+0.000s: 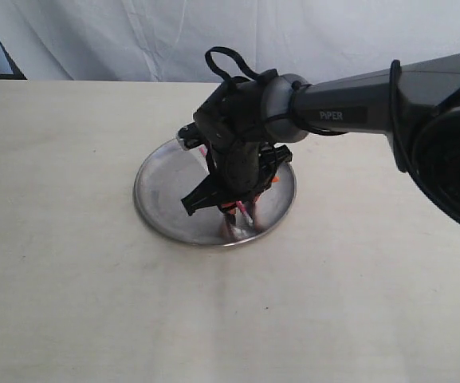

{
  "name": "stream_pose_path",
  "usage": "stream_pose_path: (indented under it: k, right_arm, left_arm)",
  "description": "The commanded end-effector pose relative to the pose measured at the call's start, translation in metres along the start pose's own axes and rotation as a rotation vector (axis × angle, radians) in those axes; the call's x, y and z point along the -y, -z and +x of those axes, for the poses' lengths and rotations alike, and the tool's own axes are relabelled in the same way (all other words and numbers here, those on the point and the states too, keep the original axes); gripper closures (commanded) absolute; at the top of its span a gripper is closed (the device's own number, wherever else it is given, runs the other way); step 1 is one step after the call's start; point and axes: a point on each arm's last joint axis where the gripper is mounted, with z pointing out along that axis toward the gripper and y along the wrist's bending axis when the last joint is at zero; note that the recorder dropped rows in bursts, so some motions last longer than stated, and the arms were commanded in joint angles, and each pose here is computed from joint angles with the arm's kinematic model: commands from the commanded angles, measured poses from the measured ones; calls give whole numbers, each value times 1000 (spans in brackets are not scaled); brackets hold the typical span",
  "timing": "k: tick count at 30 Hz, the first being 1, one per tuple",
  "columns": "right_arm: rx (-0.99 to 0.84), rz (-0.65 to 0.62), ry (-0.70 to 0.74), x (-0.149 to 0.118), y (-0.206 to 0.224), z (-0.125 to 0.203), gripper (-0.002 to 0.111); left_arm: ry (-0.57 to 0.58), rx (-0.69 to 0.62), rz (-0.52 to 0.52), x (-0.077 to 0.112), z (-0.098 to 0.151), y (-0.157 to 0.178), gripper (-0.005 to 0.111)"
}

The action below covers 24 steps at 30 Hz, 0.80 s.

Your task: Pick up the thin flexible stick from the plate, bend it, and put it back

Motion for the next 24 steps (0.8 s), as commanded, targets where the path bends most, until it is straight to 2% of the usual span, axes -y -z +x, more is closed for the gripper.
stream_pose_path:
  k: [1, 4, 10, 18, 24]
  right_arm:
    - [-50, 4, 1, -1, -13, 5, 90]
    - [-79, -6, -8, -3, -21, 9, 99]
    - [-129, -25, 92, -9, -41, 16, 109]
    - [129, -63, 31, 1, 28, -12, 109]
    - [168, -70, 17, 4, 44, -14, 109]
  left_arm:
    - [0, -3, 7, 0, 1, 0, 107]
    - [0, -3, 7, 0, 1, 0, 107]
    - [0, -3, 7, 0, 1, 0, 107]
    - [0, -3, 7, 0, 1, 0, 107]
    - [0, -3, 7, 0, 1, 0, 107]
